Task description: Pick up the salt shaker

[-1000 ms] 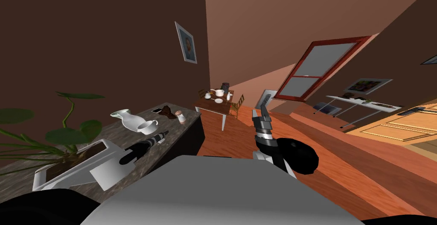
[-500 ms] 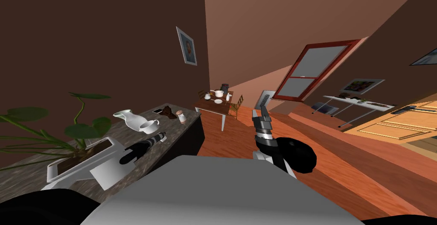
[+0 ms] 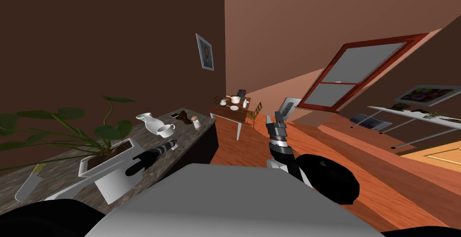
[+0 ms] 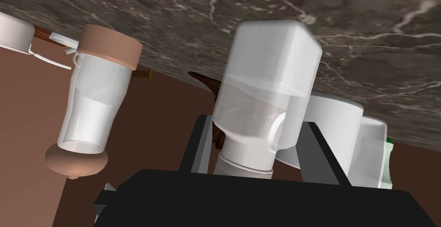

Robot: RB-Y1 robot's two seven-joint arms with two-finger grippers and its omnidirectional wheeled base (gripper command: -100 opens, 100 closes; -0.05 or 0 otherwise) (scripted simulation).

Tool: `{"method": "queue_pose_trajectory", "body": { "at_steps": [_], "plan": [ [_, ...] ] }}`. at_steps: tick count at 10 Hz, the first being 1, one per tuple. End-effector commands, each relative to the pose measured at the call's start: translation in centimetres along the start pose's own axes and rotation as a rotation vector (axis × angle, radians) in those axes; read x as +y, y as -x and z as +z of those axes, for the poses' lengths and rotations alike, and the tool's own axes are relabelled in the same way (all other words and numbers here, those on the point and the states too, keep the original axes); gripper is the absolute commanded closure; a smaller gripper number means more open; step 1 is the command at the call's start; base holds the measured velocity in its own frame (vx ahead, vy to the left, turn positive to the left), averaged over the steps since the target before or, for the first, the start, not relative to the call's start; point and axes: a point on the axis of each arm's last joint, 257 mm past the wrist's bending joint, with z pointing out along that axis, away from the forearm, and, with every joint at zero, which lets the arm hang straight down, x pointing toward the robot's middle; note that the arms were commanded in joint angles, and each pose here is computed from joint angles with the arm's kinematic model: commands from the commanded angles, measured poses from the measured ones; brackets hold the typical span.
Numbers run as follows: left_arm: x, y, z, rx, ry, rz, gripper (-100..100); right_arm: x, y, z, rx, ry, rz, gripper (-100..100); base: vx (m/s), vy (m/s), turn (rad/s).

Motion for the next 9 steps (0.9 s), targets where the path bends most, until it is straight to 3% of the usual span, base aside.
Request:
{"method": "queue_pose_trajectory", "body": {
  "at_steps": [1, 7, 8, 9],
  "plan": [
    [-1.5, -0.9, -0.9, 0.011, -0.038, 0.032, 100, 0.0, 0.0, 0.0, 0.0, 0.0, 0.0, 0, 0.183, 0.037, 0.341],
    [-7.1, -3.8, -4.4, 0.049, -0.184, 0.136, 100, 0.0, 0.0, 0.0, 0.0, 0.0, 0.0, 0, 0.151, 0.012, 0.309],
    [-6.4, -3.3, -4.0, 0.046, -0.166, 0.126, 100, 0.0, 0.0, 0.0, 0.0, 0.0, 0.0, 0, 0.068, -0.011, 0.064],
    [-6.6, -3.4, -4.1, 0.046, -0.171, 0.128, 0, 0.0, 0.0, 0.0, 0.0, 0.0, 0.0, 0, 0.011, -0.003, -0.013]
  ]
}}
